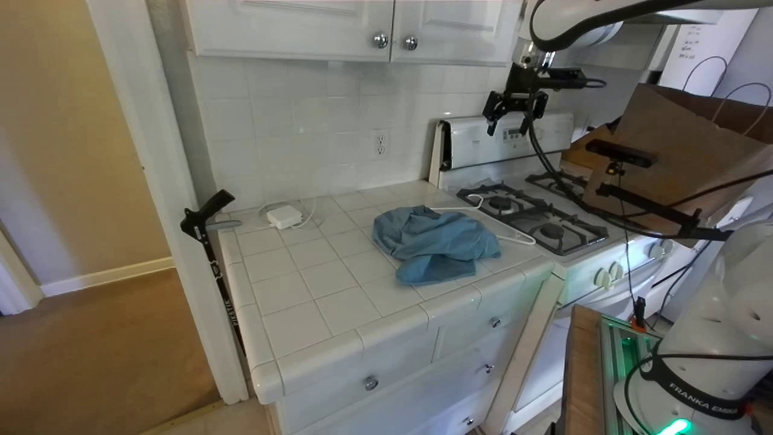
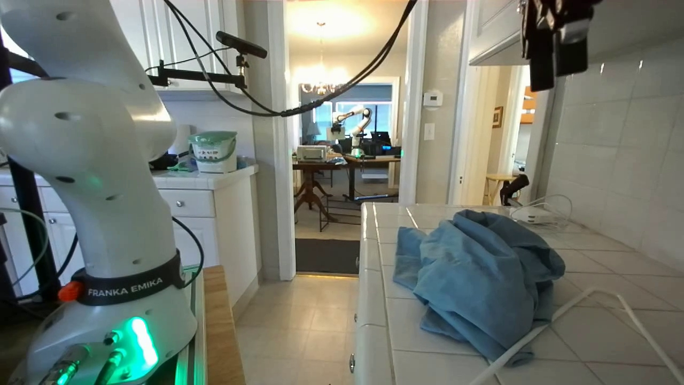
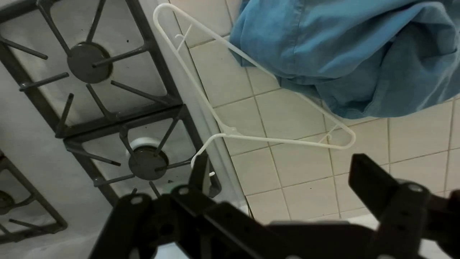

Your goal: Unhang the hanger from the right cabinet door and place the hanger on the counter top

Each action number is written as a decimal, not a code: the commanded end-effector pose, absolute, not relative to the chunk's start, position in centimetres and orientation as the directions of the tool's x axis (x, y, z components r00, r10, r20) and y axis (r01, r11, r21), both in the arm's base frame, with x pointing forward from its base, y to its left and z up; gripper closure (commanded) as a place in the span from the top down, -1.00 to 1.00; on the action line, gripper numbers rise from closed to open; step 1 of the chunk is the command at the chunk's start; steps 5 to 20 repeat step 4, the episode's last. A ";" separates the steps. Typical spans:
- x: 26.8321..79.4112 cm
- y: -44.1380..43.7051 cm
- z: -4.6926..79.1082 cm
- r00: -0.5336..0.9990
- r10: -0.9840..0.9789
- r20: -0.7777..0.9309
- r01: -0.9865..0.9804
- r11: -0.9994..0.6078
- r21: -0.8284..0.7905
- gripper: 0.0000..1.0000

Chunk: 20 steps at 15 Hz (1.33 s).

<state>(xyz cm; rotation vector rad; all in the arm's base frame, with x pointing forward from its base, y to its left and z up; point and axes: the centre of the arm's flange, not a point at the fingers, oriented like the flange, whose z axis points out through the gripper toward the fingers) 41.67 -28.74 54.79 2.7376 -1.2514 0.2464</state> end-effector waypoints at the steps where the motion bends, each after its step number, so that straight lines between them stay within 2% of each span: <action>1: 41.7 -28.9 54.6 0.643 -0.741 0.195 -0.760 -0.648 0.045 1.00; 20: 42.3 -29.7 52.8 0.640 -0.747 0.180 -0.765 -0.641 0.060 1.00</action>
